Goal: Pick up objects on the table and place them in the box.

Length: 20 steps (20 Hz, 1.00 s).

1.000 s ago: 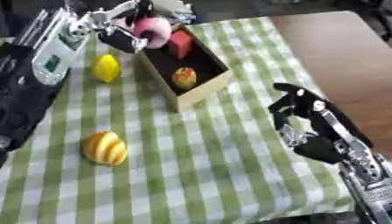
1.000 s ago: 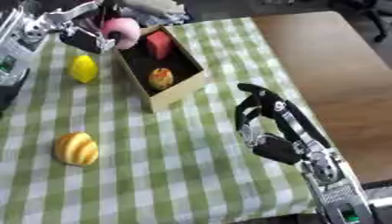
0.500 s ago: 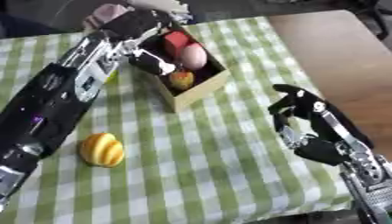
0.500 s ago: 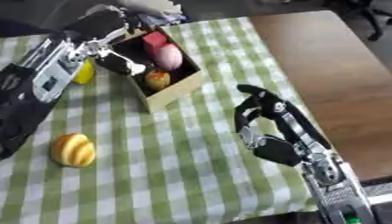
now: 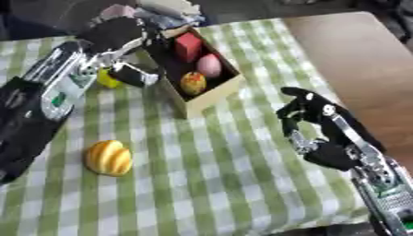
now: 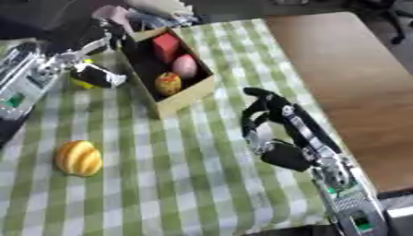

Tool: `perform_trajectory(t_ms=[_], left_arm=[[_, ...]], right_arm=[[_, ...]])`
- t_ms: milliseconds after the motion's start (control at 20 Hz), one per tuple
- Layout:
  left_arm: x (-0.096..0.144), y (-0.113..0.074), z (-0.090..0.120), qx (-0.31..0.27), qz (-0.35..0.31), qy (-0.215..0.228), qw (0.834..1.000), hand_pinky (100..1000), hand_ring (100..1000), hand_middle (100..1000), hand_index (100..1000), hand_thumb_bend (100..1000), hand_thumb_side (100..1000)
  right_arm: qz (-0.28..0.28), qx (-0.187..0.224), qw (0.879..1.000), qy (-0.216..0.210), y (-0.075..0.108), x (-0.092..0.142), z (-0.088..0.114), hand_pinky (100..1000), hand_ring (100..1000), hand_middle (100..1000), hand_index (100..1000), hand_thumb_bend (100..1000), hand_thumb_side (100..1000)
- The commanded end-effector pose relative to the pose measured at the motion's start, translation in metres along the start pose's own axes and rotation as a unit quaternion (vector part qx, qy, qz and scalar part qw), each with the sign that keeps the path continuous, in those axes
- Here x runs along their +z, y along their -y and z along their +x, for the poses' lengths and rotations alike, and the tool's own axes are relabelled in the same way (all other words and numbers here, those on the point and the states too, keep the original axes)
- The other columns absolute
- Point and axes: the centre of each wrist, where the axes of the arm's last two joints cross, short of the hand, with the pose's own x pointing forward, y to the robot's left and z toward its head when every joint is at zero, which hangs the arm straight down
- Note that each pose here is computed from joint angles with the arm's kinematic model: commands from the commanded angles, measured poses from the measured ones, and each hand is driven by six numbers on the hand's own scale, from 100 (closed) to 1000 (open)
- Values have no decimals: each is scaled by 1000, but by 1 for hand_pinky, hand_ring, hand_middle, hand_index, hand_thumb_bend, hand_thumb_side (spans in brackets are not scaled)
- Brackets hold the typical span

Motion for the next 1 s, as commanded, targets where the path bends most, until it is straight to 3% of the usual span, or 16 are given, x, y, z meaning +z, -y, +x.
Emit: perform_trajectory(t_ms=[50, 200, 250, 350, 500, 750, 850, 1000], left_arm=[[22, -9, -1, -29, -31, 32, 999, 703, 599, 631, 762, 342, 296], [41, -1, 3, -55, -80, 53, 994, 711, 622, 660, 779, 394, 346], [48, 2, 3, -64, -97, 54, 992, 713, 630, 669, 787, 458, 328], [60, 6, 2, -69, -128, 50, 988, 716, 635, 676, 791, 410, 374], [76, 11, 2, -61, -165, 46, 983, 731, 666, 712, 817, 439, 428], [94, 26, 8, -51, -215, 31, 975, 742, 689, 740, 828, 488, 437], [98, 29, 13, -53, -228, 27, 972, 715, 642, 687, 778, 490, 366], [98, 20, 18, -67, -229, 15, 971, 654, 554, 581, 690, 459, 167]], right_arm=[[-3, 19, 1000, 2, 10, 0, 2, 587, 725, 575, 913, 100, 417], [-1, 24, 1000, 2, 12, 0, 3, 587, 725, 575, 913, 100, 415], [1, 24, 1000, 3, 12, 0, 3, 586, 726, 575, 914, 100, 414], [4, 24, 1000, 4, 11, -1, 4, 586, 726, 575, 914, 100, 414], [7, 24, 1000, 4, 11, -1, 4, 586, 726, 575, 914, 100, 411], [10, 23, 1000, 6, 9, -2, 4, 586, 726, 575, 914, 100, 409], [12, 22, 1000, 7, 8, -3, 4, 586, 726, 575, 914, 100, 414], [12, 21, 1000, 7, 8, -3, 4, 585, 726, 574, 914, 100, 411]])
